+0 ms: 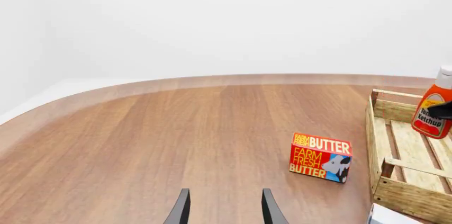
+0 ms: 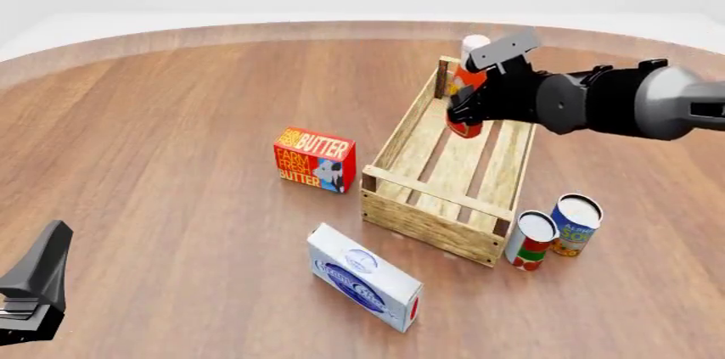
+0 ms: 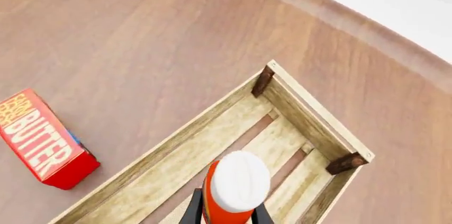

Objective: Pick up the ketchup, and put it in the wooden tray.

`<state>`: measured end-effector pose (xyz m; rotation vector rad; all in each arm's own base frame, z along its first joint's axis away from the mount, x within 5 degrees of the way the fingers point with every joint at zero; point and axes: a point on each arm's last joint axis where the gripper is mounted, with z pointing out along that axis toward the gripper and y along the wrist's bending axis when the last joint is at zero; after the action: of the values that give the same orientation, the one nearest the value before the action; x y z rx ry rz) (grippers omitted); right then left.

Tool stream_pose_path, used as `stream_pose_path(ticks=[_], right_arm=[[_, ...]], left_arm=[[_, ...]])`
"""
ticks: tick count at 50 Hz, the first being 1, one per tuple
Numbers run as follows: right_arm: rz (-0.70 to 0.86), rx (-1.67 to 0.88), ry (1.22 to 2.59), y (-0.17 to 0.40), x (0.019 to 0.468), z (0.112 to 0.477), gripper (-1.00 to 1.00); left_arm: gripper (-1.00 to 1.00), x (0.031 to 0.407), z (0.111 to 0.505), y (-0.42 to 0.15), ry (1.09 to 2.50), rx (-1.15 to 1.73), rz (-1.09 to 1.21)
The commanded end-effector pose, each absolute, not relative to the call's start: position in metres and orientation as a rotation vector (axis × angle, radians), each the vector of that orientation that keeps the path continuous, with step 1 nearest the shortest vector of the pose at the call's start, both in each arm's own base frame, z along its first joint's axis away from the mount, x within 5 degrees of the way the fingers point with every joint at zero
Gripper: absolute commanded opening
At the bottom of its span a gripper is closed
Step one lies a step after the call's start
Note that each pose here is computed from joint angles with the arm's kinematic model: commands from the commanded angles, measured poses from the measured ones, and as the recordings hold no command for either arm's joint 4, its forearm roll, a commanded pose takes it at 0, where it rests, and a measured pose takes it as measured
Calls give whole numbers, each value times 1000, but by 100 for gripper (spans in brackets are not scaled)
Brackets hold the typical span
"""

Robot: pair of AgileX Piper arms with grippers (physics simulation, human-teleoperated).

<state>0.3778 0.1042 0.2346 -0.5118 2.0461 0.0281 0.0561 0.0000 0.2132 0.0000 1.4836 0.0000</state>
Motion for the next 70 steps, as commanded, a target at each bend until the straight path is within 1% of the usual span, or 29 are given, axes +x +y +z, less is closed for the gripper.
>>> stream_pose_path(ticks=[1, 31, 58, 70], right_arm=[[-6, -491, 2043, 91, 386, 216, -100], [15, -488, 2063, 99, 397, 185, -100], [16, -493, 2096, 99, 396, 155, -100], [4, -485, 2105, 93, 397, 149, -100]], left_arm=[[100, 56, 213, 0, 1484, 0, 0], [100, 56, 213, 0, 1484, 0, 0], [100, 56, 213, 0, 1484, 0, 0], [100, 56, 213, 0, 1484, 0, 0]])
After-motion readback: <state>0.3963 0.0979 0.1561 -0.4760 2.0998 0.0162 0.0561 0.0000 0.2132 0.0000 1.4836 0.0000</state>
